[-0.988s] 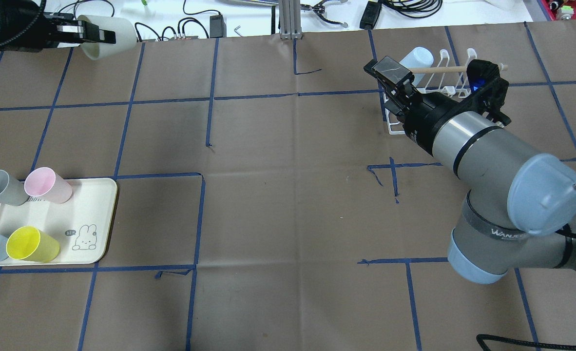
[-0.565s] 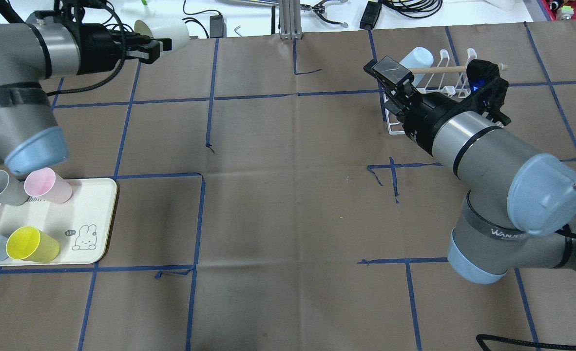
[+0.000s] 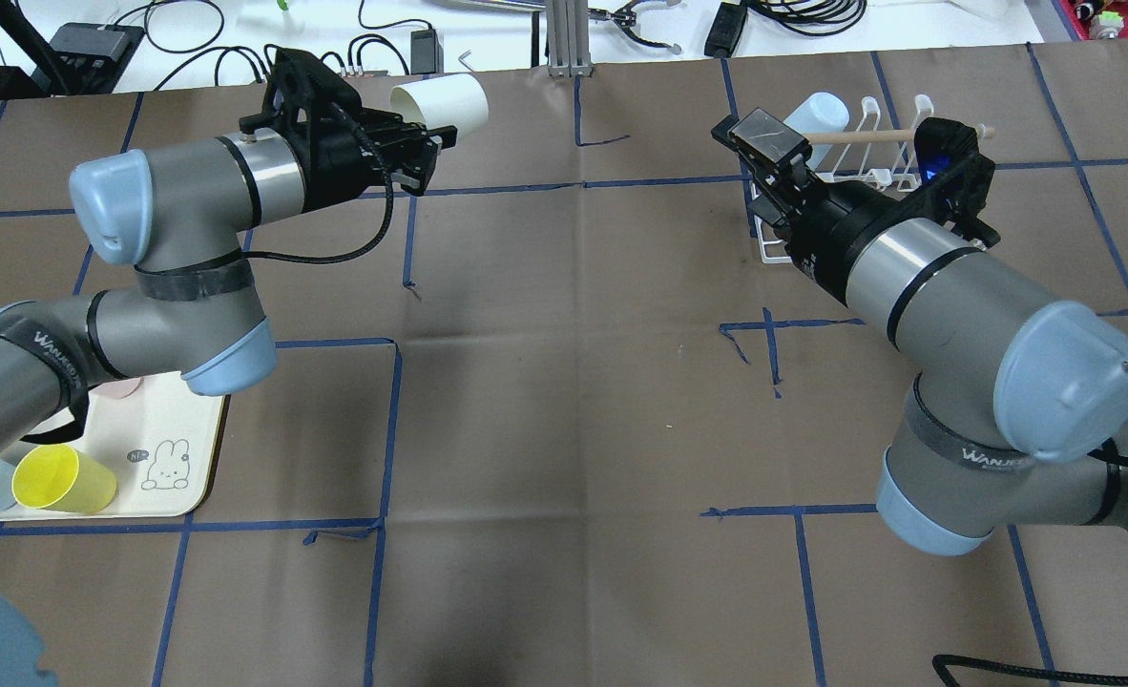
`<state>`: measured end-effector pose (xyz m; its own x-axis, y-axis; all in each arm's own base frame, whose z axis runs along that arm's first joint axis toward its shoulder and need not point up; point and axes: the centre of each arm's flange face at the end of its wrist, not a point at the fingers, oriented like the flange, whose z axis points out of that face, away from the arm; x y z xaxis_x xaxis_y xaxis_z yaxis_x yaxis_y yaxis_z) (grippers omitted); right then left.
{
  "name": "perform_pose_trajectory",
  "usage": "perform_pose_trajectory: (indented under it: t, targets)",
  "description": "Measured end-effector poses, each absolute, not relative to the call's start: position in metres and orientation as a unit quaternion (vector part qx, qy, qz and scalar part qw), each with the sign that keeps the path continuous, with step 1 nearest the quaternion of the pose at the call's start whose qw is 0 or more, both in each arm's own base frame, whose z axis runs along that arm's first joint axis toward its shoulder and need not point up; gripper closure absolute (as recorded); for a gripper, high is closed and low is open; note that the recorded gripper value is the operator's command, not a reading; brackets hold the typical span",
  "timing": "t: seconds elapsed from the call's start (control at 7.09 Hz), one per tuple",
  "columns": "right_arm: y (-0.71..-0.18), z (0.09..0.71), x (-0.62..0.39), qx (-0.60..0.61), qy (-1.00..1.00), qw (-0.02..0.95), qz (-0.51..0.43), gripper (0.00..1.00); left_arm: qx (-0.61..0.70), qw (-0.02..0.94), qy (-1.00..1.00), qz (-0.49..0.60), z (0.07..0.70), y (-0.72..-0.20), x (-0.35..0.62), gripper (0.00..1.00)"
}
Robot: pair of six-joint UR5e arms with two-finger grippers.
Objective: Transfer IKEA cup to right arm and place on rack
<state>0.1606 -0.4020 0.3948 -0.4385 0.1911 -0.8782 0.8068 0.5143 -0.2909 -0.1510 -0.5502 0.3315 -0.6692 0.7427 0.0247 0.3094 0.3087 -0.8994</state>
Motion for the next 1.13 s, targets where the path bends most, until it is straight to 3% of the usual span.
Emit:
perform_pose_trajectory:
  t: [1.13]
  targets:
    - [-0.409, 0.386, 0.164, 0.429, 0.718, 0.464, -0.292, 0.0, -0.332, 0.28, -0.75, 0.5, 0.315, -0.507, -0.204, 0.96]
